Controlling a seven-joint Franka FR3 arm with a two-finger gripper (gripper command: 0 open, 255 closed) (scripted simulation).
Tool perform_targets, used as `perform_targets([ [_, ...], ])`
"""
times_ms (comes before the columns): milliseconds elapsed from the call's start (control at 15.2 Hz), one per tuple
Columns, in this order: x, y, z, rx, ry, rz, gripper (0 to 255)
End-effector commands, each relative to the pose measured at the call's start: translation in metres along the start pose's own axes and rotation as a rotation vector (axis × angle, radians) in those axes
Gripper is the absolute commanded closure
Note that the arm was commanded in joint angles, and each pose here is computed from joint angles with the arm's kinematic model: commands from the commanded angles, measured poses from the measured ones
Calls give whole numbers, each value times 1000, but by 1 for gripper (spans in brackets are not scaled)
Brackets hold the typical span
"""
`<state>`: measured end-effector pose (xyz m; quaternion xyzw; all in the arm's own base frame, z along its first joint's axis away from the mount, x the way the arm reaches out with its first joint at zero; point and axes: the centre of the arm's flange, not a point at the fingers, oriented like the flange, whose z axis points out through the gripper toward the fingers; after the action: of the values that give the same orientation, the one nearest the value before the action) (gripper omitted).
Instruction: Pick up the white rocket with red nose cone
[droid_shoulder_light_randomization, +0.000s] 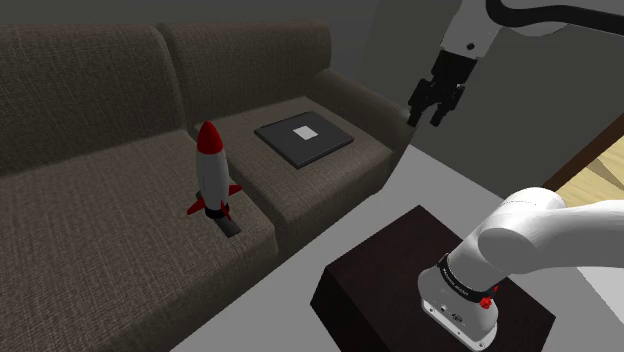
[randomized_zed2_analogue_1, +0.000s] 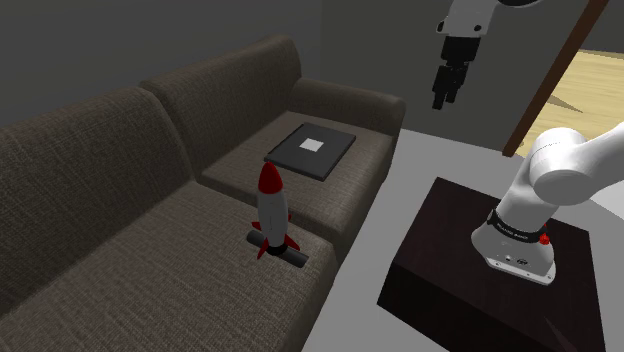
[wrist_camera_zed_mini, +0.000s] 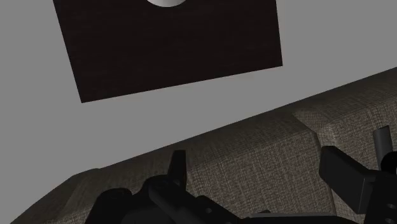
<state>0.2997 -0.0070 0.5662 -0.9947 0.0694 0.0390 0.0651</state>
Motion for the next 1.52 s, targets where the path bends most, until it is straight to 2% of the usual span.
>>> perform_targets([
  [0,0,0,0,0,0,0,0],
  [726,2,-145,22,-10,141,128,0],
  [1452,25,-287,43,-20,281,257,0],
])
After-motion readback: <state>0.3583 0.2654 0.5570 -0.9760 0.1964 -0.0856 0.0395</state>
